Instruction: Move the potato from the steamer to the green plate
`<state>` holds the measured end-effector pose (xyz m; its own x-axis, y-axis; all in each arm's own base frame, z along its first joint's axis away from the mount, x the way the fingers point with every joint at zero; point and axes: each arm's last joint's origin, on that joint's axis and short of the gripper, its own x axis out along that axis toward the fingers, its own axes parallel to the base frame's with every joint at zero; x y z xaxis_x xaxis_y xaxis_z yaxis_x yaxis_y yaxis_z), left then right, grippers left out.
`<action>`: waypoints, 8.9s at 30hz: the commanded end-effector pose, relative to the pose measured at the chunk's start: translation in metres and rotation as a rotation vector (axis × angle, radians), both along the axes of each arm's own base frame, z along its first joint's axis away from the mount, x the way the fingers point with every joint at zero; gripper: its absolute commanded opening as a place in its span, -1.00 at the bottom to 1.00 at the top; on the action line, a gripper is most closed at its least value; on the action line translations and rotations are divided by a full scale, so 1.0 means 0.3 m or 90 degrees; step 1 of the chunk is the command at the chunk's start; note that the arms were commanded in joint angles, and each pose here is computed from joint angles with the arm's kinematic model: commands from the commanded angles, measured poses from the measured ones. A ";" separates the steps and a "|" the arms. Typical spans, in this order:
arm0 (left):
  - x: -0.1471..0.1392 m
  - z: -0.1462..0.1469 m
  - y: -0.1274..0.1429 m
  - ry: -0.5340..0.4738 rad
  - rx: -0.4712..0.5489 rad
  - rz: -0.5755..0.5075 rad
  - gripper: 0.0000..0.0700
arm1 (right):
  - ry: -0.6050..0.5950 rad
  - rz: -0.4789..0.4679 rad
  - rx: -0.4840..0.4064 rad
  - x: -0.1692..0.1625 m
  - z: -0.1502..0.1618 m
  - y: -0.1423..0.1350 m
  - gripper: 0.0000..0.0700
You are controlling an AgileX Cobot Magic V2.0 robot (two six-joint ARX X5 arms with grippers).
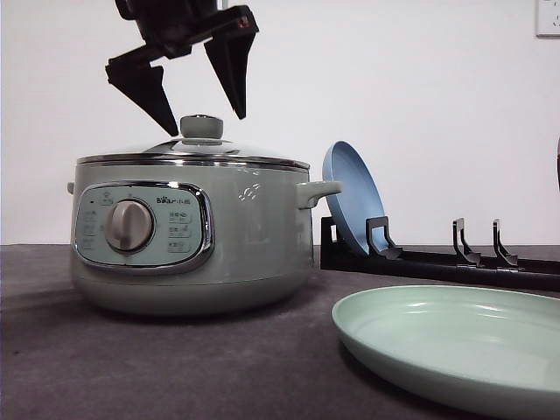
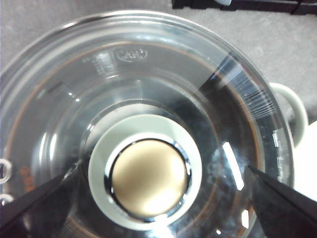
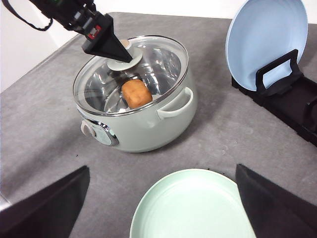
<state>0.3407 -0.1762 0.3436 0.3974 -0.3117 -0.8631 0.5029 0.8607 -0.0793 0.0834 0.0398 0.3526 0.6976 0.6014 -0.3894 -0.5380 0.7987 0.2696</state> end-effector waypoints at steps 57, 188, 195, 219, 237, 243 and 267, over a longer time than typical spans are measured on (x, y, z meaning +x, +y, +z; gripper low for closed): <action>-0.041 0.275 0.055 -0.115 -0.002 0.023 -0.98 | -0.003 0.001 0.005 -0.002 0.010 0.001 0.70; 0.076 0.267 0.638 -0.093 0.022 0.348 -0.97 | 0.144 0.192 -0.340 0.403 0.332 0.387 -0.32; 0.077 0.266 0.638 -0.093 0.022 0.348 -0.97 | 0.179 0.145 -0.313 0.228 0.236 0.255 -0.32; 0.079 0.267 0.630 -0.098 0.020 0.344 -0.97 | 0.286 0.000 -0.203 0.222 -0.479 0.247 -0.32; 0.081 0.269 0.623 -0.103 0.019 0.341 -0.97 | 0.309 -0.021 -0.246 0.290 -0.599 0.292 -0.32; 0.081 0.269 0.623 -0.103 0.019 0.341 -0.97 | 0.317 -0.021 -0.252 0.293 -0.609 0.294 -0.32; 0.081 0.269 0.623 -0.102 0.018 0.342 -0.97 | 0.194 -0.030 -0.152 0.241 -0.214 0.255 0.87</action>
<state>0.3664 0.0111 0.4108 0.5623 -0.0069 -0.8269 0.0015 1.0000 -0.0073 0.1582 0.1159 0.2770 0.5396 0.4241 -0.7273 -0.4072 0.8876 0.2154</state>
